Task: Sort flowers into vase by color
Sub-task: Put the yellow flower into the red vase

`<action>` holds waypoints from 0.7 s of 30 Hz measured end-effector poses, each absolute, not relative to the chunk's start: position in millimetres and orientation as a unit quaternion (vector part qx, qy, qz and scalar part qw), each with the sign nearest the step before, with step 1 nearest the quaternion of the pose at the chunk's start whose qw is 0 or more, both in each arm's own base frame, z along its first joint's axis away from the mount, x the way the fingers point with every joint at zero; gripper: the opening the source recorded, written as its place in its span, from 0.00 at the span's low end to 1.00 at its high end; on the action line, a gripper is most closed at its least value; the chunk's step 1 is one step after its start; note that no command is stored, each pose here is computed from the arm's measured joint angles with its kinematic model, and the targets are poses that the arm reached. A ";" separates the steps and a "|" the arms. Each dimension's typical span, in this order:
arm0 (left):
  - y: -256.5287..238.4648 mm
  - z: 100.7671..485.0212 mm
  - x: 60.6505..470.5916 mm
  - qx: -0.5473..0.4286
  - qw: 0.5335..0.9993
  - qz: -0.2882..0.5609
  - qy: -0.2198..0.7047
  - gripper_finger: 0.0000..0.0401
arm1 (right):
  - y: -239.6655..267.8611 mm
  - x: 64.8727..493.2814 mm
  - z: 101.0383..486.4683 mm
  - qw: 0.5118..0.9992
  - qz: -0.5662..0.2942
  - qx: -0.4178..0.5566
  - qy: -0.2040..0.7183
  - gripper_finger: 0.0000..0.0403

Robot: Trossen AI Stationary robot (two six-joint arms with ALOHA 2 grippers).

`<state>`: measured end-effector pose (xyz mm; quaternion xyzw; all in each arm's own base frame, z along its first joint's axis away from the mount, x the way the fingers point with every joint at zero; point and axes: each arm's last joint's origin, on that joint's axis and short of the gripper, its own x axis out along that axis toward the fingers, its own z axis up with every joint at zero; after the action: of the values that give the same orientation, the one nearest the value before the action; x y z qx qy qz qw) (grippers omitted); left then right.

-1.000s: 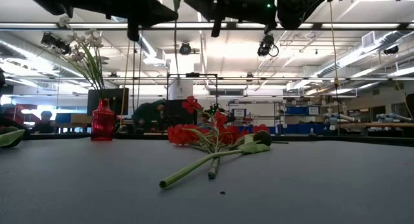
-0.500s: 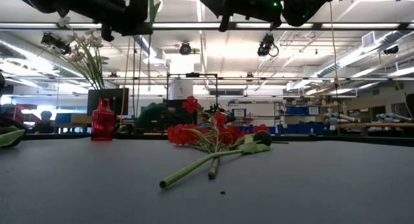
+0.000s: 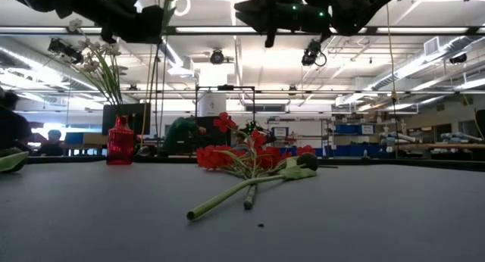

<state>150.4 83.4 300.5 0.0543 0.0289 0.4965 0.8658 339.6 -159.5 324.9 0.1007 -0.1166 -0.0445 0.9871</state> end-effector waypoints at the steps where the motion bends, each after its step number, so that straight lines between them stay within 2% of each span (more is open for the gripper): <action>1: 84.2 298.6 150.2 0.058 0.868 0.492 0.039 0.00 | -163.9 337.4 325.6 0.986 -0.053 0.105 -0.122 0.29; 5: 82.9 286.0 148.5 0.068 0.881 0.466 0.044 0.00 | -180.0 329.0 326.0 0.983 -0.078 0.106 -0.127 0.29; 10: 76.9 271.1 136.1 0.067 0.884 0.462 -0.011 0.00 | -194.7 320.5 326.0 0.979 -0.096 0.123 -0.131 0.29; 21: 74.6 281.4 114.3 0.105 0.856 0.505 -0.038 0.00 | -206.0 313.3 325.9 0.977 -0.113 0.123 -0.133 0.29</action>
<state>114.3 74.6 281.4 0.1050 -0.0381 0.5050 0.8559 313.3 -206.0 325.9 0.1228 -0.1331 -0.1127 0.9770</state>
